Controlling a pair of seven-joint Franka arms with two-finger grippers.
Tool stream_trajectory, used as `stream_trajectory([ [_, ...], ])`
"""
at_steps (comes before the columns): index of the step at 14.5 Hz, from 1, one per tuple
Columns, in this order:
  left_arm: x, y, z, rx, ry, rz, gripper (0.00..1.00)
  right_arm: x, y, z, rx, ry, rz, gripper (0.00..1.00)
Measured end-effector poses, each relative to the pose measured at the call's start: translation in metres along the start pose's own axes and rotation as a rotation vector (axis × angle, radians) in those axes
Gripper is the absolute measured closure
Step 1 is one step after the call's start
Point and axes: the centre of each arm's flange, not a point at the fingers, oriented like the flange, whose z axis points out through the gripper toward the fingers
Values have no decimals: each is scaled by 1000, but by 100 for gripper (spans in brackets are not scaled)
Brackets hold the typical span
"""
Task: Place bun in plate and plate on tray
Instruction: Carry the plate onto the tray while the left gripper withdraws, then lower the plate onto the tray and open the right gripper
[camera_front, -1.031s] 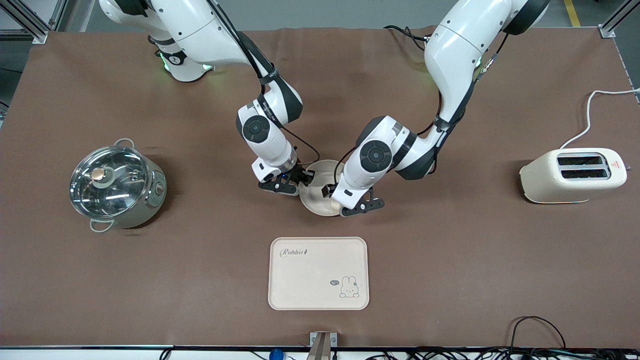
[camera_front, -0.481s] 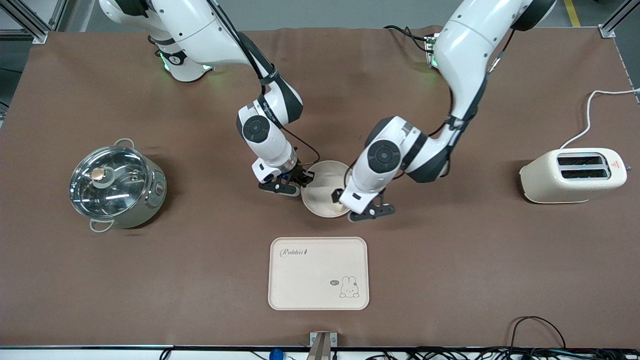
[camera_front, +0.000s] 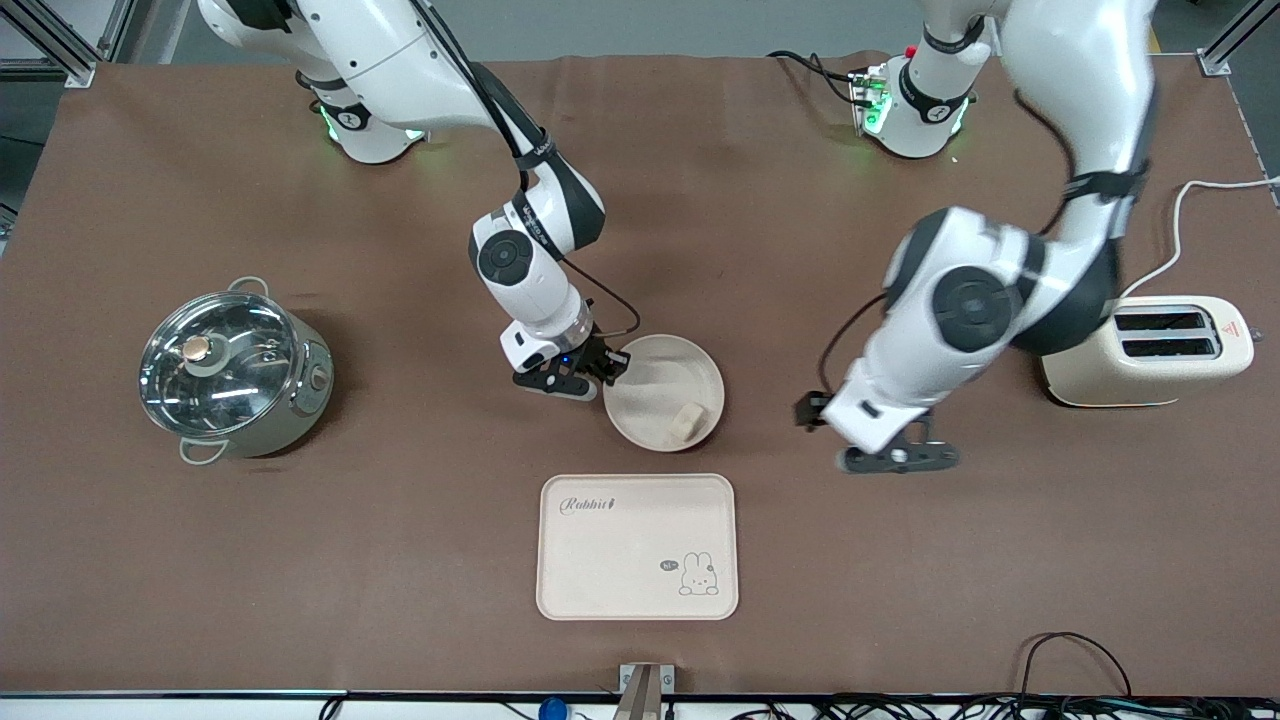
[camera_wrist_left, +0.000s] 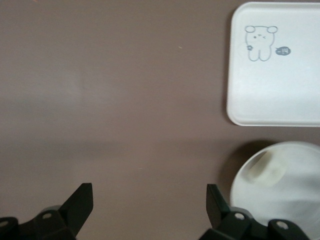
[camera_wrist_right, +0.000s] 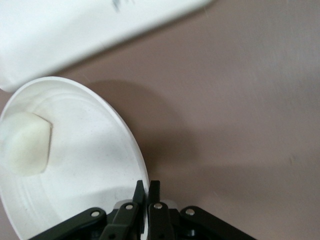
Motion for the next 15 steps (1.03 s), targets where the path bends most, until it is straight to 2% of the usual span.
stream_trajectory([
  [2, 0, -48, -38, 20, -6, 53, 0, 39, -9, -23, 39, 37, 31, 96],
  [5, -11, -98, -94, 41, 8, 121, 0, 91, -7, -36, 37, 30, 53, 96],
  [11, -71, -159, -211, 37, 25, 109, 0, 169, 9, 14, 64, 86, 19, 96],
  [15, -89, -176, -228, 45, 32, 109, 0, 206, 20, 27, 84, 110, 41, 96],
])
